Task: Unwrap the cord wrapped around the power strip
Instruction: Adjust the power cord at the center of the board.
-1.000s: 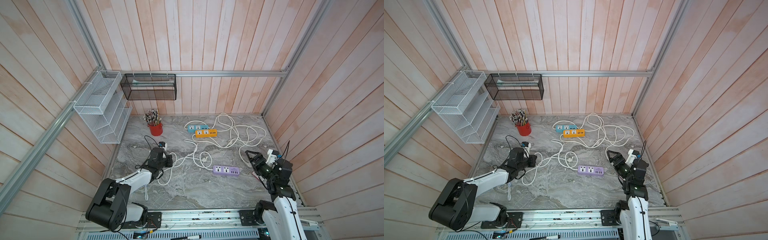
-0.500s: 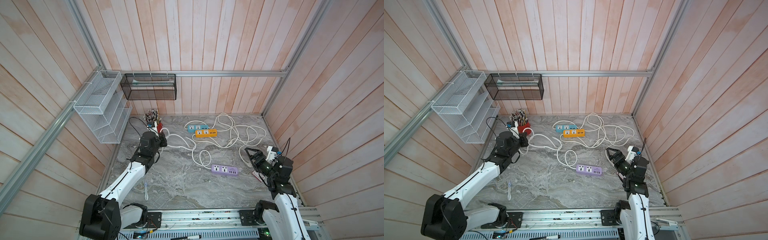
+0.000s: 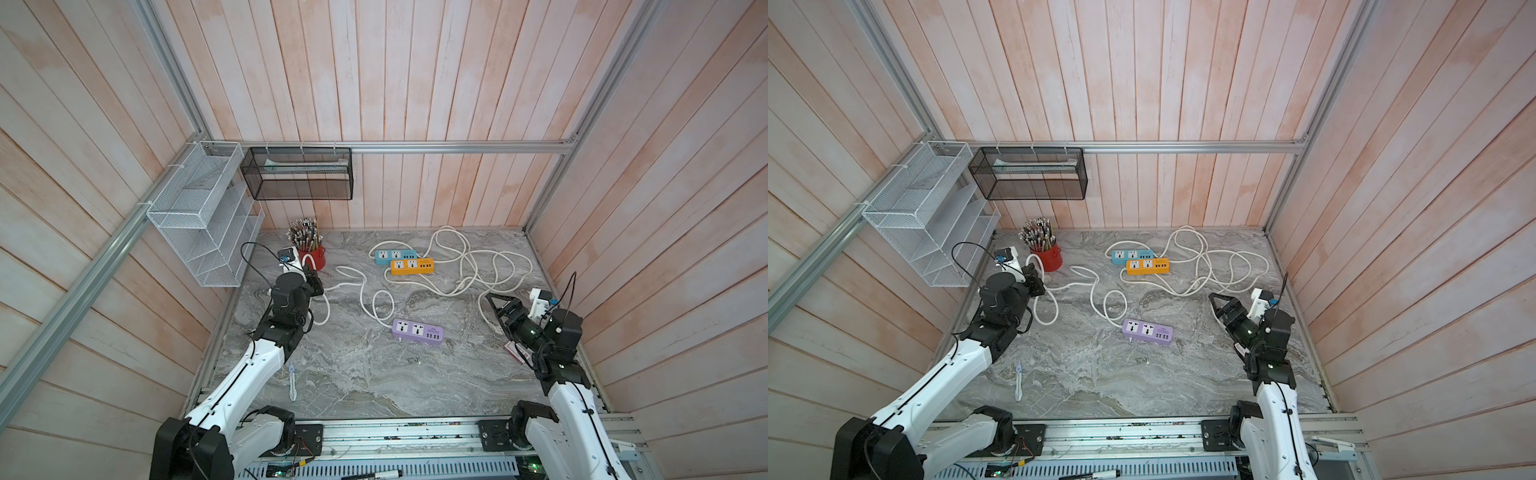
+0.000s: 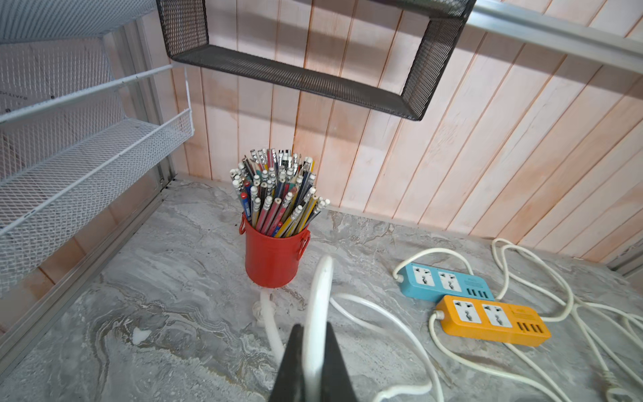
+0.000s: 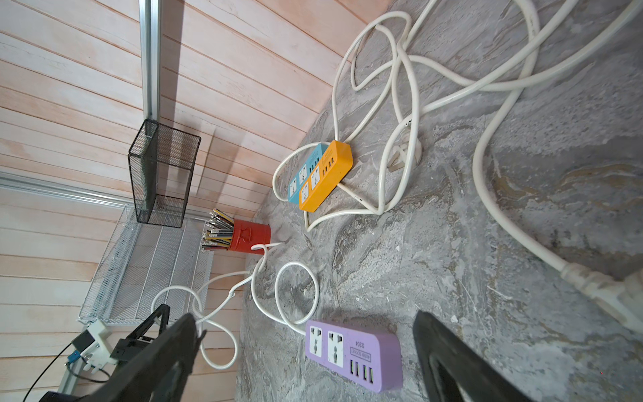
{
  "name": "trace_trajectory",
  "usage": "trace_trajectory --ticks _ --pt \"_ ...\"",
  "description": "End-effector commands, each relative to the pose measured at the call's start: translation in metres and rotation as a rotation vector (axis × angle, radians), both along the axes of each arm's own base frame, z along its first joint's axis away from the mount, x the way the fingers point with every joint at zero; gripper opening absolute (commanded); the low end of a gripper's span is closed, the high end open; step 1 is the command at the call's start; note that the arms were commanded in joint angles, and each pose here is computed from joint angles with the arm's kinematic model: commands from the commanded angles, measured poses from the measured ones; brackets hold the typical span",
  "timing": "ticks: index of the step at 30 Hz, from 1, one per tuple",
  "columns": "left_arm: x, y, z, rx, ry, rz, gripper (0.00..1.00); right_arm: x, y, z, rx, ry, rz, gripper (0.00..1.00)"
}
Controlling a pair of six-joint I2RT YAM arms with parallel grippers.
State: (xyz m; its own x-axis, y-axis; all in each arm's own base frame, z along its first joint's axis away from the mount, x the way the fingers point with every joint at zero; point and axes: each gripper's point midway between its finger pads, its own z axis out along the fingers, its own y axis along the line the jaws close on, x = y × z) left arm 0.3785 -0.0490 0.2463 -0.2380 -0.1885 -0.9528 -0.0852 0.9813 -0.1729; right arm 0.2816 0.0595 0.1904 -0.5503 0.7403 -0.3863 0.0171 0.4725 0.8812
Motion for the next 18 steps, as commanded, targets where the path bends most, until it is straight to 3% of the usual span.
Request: trace_trajectory --ticks 1,3,9,12,14,18 --pt "0.000 0.008 -0.001 0.005 0.008 0.041 0.10 0.004 0.010 0.020 -0.011 -0.062 0.034 0.98" --pt "-0.001 0.011 -0.003 0.008 0.018 0.061 0.23 0.005 0.015 0.021 -0.024 -0.065 0.047 0.98" --pt "-0.003 0.013 -0.015 0.010 0.061 0.074 0.40 0.009 0.021 0.023 -0.034 -0.068 0.061 0.98" --pt "-0.006 0.017 -0.016 0.010 0.059 0.094 0.72 0.011 0.022 0.024 -0.039 -0.072 0.068 0.98" --pt "-0.008 0.017 -0.012 0.000 0.037 0.089 0.99 0.013 0.024 0.023 -0.052 -0.069 0.074 0.98" --pt "-0.010 0.015 -0.003 -0.006 -0.002 0.074 1.00 0.018 0.021 0.024 -0.097 -0.079 0.061 0.98"
